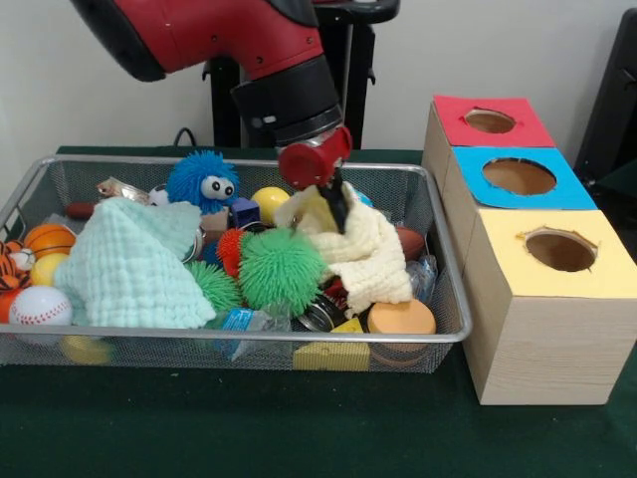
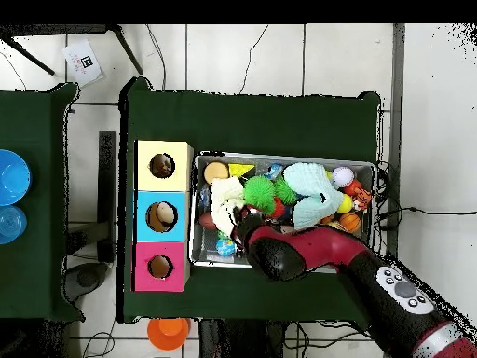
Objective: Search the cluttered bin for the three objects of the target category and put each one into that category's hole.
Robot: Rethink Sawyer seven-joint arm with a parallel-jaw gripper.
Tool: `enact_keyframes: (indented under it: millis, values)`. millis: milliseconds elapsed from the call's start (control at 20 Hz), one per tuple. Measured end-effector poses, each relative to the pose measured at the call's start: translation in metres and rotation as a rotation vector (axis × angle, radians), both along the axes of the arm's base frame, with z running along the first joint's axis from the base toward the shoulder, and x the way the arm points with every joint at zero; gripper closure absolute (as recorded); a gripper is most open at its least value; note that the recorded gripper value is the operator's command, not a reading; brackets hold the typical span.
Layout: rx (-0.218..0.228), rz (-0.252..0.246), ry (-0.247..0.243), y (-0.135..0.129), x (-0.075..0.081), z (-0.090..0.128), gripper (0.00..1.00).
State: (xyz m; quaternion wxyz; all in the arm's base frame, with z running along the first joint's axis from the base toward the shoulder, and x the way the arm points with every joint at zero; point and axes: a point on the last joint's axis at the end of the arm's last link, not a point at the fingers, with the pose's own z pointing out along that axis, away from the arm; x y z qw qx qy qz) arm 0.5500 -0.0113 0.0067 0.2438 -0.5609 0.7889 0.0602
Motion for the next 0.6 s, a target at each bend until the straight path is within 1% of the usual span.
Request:
enact_keyframes:
  millis: [100, 150, 200, 450, 600]
  values:
    - [0.007, 0.018, -0.012, 0.013, -0.001, 0.001, 1.00]
    - [0.016, 0.036, -0.025, 0.027, -0.001, 0.002, 1.00]
    - [0.019, 0.042, -0.029, 0.032, -0.001, 0.003, 1.00]
    - [0.036, 0.060, -0.043, 0.050, -0.006, 0.006, 1.00]
    - [0.038, 0.058, -0.042, 0.051, -0.007, 0.007, 1.00]
